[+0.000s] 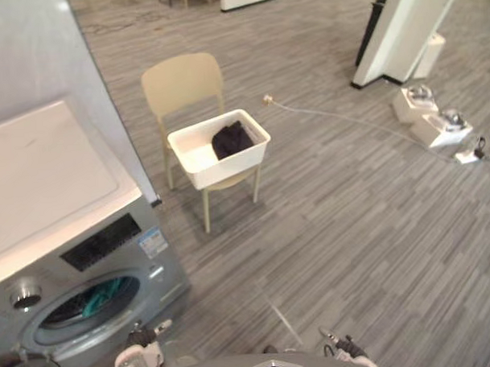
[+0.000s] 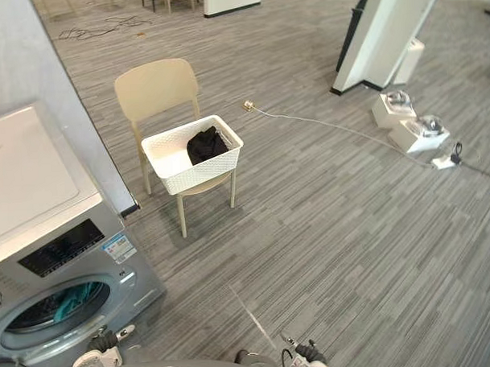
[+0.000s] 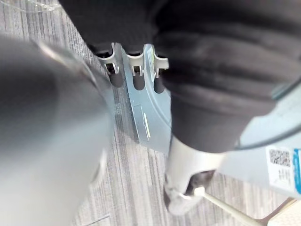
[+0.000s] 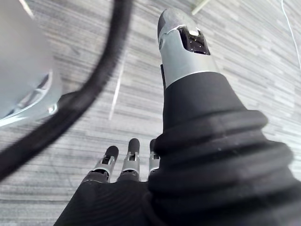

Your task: Pick up the laundry basket with both hands and put the clothes into the washing machine.

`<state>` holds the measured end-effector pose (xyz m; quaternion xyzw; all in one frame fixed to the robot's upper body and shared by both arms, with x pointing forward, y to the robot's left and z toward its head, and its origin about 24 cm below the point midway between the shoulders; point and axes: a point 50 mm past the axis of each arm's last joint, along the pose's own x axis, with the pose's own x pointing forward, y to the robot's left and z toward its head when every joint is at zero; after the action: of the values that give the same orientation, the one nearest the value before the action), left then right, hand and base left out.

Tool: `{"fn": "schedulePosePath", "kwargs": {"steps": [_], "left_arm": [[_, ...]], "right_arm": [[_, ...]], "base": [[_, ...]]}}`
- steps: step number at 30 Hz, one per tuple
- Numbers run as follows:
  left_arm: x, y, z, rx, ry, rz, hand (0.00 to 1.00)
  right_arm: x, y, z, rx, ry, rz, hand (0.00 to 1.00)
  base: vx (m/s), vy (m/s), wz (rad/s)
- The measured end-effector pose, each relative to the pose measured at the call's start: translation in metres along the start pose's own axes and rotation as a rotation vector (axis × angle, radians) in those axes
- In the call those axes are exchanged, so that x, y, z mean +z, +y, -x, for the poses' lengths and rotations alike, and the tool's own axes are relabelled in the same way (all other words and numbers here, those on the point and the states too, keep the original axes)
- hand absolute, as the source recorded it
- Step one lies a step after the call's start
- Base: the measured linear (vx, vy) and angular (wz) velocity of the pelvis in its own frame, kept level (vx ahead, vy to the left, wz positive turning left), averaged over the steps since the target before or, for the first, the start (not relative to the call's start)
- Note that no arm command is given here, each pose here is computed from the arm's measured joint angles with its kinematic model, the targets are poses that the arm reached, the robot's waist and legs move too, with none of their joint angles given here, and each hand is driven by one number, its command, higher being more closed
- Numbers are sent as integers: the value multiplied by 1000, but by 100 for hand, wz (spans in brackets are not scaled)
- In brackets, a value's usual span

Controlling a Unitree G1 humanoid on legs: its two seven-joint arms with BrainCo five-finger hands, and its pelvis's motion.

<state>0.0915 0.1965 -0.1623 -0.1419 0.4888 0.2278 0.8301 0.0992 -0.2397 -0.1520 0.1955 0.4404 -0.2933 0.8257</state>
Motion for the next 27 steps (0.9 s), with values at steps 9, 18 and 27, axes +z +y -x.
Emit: {"fn": "schedulePosePath", "kwargs": {"steps": [9,18,27], "left_arm": [[-35,23,9,78,126,122,0],[-40,33,12,81,138,35,0],[7,12,-2,20,-8,-41,0]], "right_arm": [[8,63,-3,175,-21,57,0],[3,59,-2,194,-3,42,0],[-36,5,7,4,111,-116,0]], "base": [[218,104,-53],[302,-49,4],[225,-426,76]]}}
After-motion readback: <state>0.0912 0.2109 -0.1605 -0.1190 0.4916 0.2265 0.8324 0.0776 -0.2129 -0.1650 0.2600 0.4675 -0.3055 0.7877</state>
